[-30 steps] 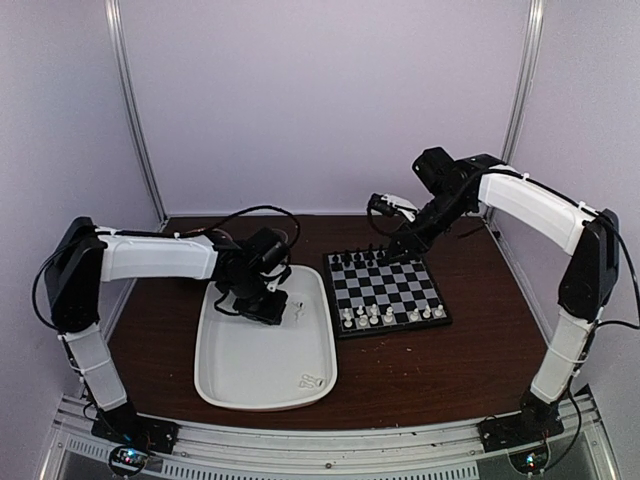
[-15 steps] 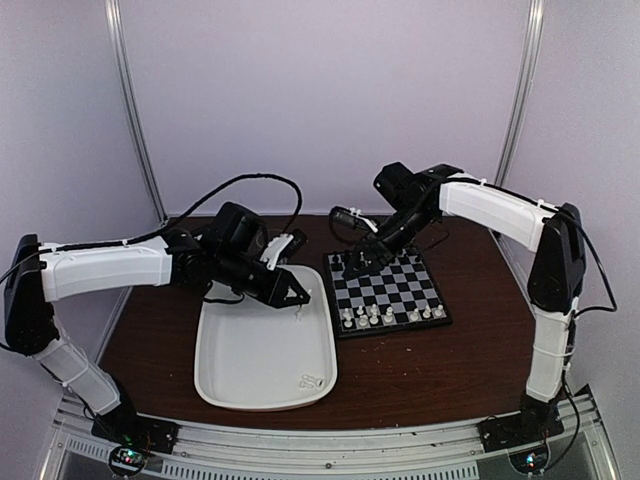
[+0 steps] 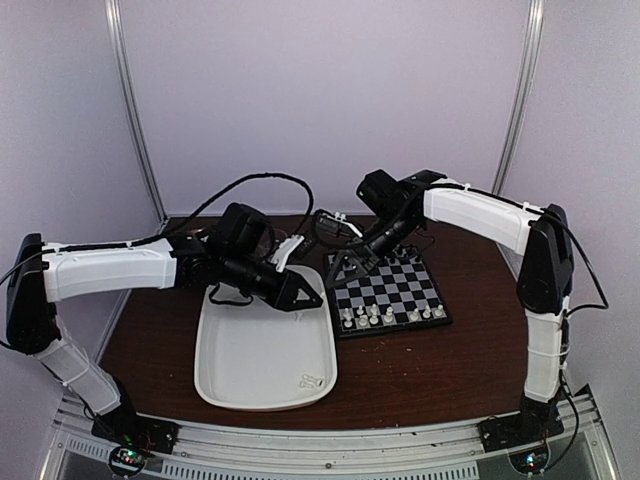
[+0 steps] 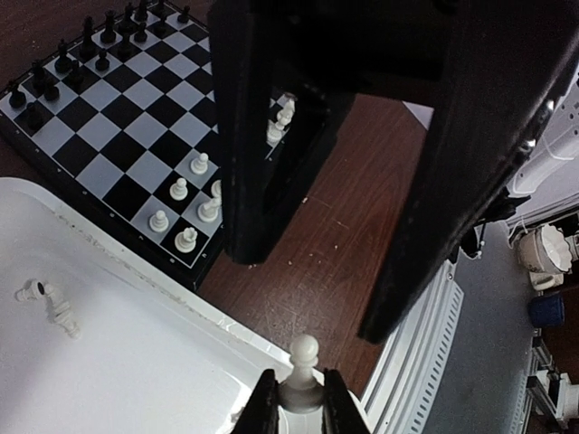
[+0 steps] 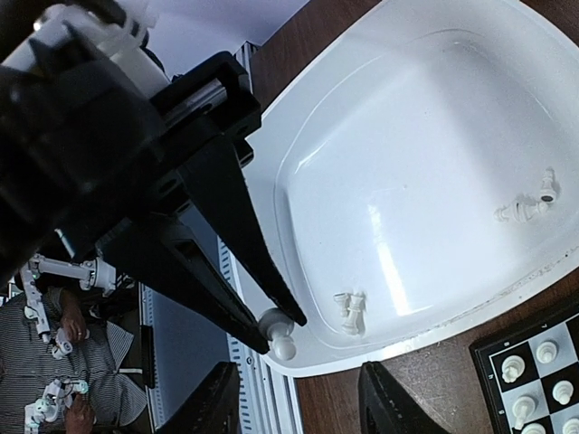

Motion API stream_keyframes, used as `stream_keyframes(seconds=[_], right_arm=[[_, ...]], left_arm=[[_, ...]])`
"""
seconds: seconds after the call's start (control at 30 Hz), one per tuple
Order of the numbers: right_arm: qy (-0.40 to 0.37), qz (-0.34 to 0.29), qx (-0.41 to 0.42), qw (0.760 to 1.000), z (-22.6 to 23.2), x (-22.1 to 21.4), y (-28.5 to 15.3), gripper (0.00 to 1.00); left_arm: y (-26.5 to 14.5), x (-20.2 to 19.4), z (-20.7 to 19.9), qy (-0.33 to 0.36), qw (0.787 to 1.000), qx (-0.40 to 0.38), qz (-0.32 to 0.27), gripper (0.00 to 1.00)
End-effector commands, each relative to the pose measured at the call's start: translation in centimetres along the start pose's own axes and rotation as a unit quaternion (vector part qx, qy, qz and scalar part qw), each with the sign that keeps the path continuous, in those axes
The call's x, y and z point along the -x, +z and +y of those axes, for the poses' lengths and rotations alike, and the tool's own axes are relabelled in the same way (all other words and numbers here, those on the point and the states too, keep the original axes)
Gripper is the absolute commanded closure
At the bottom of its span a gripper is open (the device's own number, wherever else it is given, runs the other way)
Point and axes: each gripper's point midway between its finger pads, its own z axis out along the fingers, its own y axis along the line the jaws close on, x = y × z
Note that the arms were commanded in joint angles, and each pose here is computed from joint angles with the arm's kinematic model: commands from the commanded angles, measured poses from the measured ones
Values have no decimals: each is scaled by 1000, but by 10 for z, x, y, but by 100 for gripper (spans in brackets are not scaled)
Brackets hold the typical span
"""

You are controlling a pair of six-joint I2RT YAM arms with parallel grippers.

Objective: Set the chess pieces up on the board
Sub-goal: Pass from the left arm to the right

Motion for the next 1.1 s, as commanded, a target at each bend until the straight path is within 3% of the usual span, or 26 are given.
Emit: stream_keyframes(seconds=[0.0, 0.5, 1.07], right_arm=[[5, -3, 30, 1000, 9, 5, 7, 52], [29, -5, 66, 997, 12, 4, 15, 69], [24, 5, 53, 998, 11, -5, 15, 77]], left_arm=[[-2, 23, -14, 22, 999, -22, -31, 91], [0, 28, -17, 24, 998, -28, -41, 91], [-5, 29, -11, 30, 998, -5, -48, 91]])
